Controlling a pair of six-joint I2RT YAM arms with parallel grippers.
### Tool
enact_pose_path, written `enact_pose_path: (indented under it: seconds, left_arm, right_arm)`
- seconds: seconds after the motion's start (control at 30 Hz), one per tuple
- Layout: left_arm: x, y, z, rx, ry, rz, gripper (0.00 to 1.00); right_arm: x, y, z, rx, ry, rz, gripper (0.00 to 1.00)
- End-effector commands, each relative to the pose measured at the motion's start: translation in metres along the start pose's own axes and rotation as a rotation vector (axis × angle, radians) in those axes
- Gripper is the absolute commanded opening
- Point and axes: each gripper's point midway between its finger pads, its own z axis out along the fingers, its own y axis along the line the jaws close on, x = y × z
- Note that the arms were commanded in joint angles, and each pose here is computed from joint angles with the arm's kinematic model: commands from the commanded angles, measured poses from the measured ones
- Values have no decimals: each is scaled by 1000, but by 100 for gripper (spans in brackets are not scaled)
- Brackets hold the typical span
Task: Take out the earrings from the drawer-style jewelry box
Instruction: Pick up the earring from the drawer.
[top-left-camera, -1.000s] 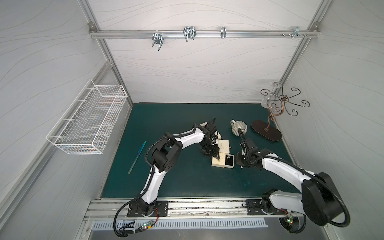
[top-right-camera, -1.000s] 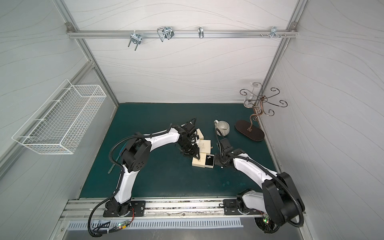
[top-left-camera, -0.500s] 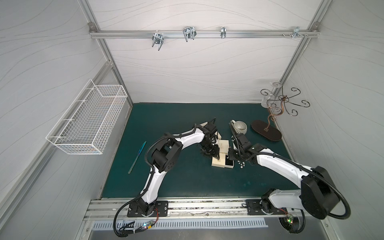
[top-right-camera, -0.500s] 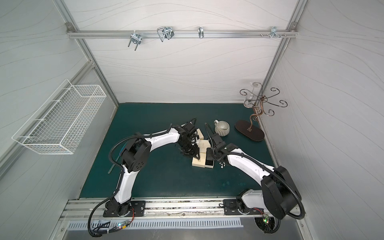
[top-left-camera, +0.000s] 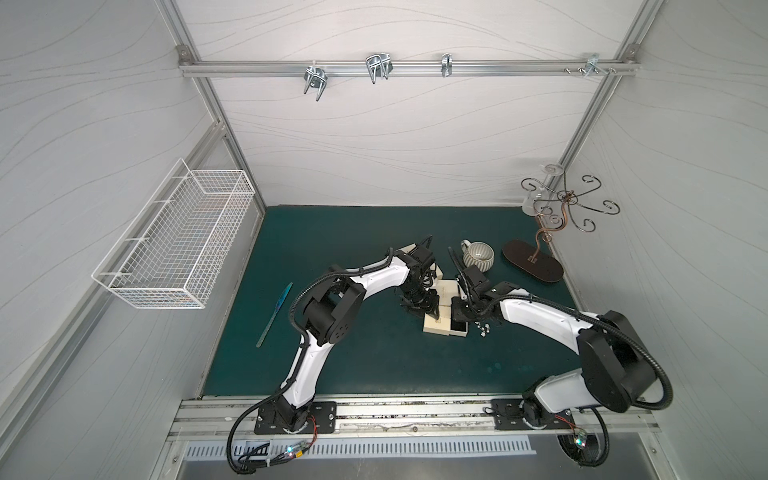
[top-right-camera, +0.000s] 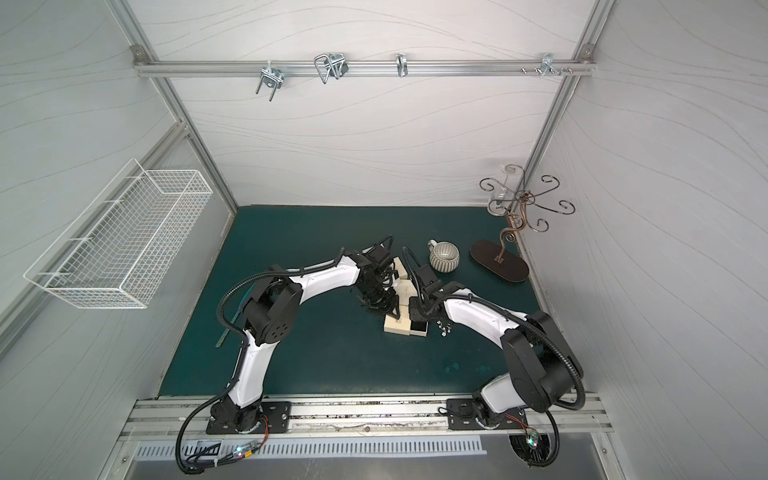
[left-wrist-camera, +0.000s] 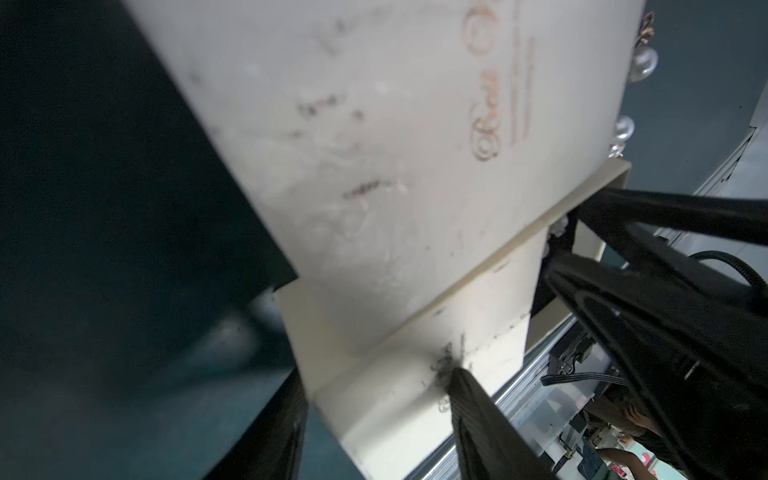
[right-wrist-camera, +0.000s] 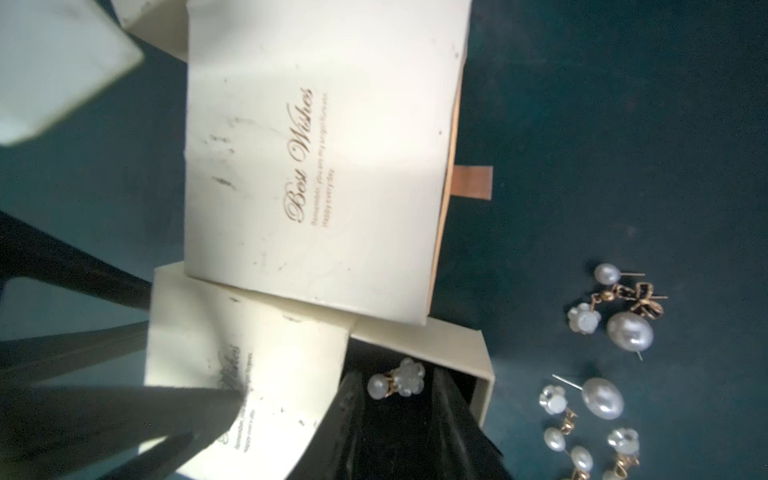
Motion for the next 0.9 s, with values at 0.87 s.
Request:
enact_pose_path:
  seconds: [0.87]
  left_arm:
    - [13, 47, 17, -185, 61, -39, 56]
  right_arm:
    - [1, 10, -2, -60, -23, -21, 6]
